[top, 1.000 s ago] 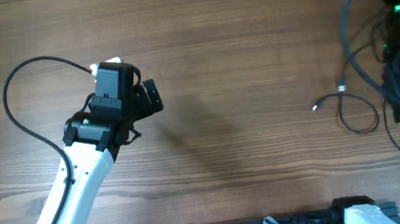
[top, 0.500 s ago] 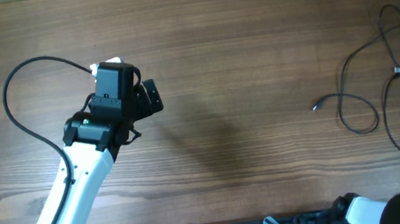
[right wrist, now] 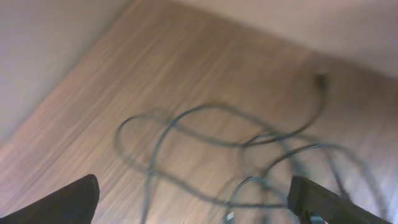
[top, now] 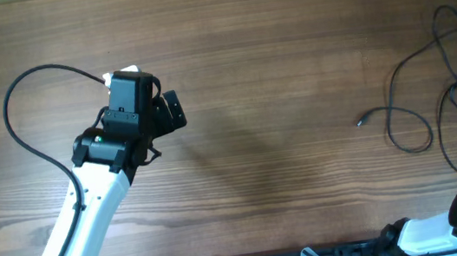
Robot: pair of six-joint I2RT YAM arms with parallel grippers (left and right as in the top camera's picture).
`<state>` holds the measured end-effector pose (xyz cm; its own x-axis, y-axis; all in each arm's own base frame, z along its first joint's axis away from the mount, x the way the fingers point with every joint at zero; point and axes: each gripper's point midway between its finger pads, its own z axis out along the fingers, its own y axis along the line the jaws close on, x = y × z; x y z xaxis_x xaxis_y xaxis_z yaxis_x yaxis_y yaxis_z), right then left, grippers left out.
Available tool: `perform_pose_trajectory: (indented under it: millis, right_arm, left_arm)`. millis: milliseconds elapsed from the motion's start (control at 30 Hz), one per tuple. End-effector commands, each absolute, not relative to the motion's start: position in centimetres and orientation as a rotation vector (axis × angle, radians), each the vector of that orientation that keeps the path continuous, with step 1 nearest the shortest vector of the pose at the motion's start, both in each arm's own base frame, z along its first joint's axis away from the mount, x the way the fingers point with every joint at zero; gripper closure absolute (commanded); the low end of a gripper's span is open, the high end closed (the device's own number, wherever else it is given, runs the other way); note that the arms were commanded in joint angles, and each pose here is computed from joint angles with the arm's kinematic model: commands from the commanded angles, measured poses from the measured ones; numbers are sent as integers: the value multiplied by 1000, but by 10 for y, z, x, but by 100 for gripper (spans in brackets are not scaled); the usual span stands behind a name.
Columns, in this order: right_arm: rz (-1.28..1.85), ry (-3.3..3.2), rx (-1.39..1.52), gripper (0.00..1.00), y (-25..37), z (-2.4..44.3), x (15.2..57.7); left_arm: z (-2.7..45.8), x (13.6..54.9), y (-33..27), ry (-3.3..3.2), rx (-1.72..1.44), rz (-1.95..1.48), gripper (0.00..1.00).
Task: Untangle cables
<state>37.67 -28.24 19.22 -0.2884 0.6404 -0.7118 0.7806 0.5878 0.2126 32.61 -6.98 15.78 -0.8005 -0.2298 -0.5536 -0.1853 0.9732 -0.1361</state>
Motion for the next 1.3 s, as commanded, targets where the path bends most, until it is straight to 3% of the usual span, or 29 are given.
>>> perform_pose_trajectory:
  millis: [0, 167, 267, 600, 1267]
  right_arm:
    - [178, 2114, 888, 0, -226, 194, 412]
    - [477, 2181, 652, 0, -150, 200, 435]
    - [482, 2247, 443, 0, -100, 197, 447]
    - [415, 2361, 180, 0, 24, 186, 462]
    - [432, 2366, 143, 0, 39, 186, 461]
  left_arm:
    - [164, 327, -69, 2507, -299, -117, 0]
    - [164, 327, -69, 2507, -299, -117, 0]
    - [164, 327, -69, 2507, -299, -117, 0]
    - [164, 327, -69, 2507, -299, -117, 0]
    - [163, 327, -69, 2508, -299, -116, 0]
